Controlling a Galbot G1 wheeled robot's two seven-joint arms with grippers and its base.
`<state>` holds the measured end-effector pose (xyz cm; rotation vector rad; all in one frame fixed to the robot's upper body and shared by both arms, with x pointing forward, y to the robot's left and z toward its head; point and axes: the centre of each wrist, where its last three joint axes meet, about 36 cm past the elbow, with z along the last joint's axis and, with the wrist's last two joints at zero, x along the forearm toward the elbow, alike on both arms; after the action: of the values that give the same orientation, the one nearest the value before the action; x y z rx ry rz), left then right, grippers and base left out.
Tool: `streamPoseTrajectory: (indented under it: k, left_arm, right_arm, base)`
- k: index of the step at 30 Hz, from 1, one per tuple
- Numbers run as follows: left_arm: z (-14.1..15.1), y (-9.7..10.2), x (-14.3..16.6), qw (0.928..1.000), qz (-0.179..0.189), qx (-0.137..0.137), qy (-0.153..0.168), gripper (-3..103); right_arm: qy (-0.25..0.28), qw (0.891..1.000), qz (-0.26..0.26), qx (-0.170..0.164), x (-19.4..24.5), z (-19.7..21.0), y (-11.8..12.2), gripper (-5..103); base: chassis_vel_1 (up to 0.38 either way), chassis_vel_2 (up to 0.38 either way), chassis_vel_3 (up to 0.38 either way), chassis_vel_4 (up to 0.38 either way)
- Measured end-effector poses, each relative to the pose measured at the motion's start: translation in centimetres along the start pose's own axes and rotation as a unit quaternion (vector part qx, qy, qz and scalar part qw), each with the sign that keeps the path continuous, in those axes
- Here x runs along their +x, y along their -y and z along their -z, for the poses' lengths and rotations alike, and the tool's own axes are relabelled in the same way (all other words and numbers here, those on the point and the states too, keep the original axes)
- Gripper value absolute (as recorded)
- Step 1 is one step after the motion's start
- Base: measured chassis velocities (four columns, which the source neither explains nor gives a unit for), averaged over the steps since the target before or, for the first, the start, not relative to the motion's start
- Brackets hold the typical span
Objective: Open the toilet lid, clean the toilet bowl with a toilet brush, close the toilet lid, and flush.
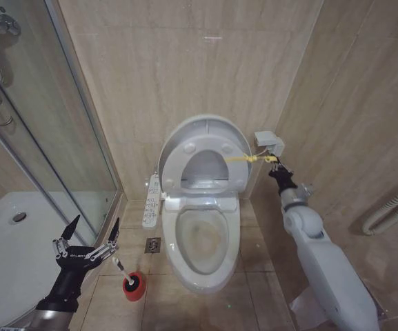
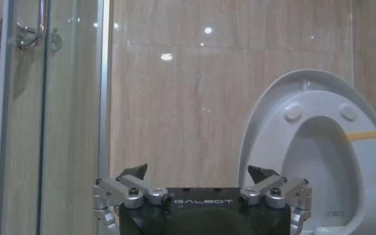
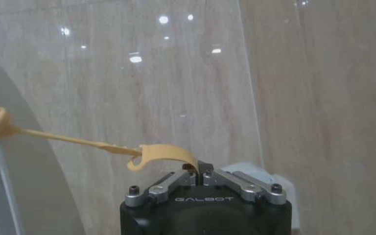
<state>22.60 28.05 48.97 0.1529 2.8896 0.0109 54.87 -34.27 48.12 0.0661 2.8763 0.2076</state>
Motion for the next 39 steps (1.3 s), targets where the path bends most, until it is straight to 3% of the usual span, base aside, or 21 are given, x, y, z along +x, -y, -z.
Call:
streamPoseTrajectory:
  k: [12,21,39]
  left_arm:
    - [0.0,0.0,0.0,1.0,0.0,0.0,0.0,100]
    - [0.0,0.0,0.0,1.0,0.0,0.0,0.0,100]
    - [0.0,0.0,0.0,1.0,0.0,0.0,0.0,100]
  right_arm:
    - [-0.007,1.0,0.028,-0.002,-7.2,-0.5,-4.2,1]
    - [0.0,0.999,0.034,0.001,-10.7,0.5,-5.6,1]
    - [0.016,1.0,0.021,0.017,-13.5,3.0,-3.9,1]
  base:
    - [0.0,0.0,0.0,0.0]
    - [0.0,0.0,0.0,0.0]
    - [0.0,0.0,0.0,0.0]
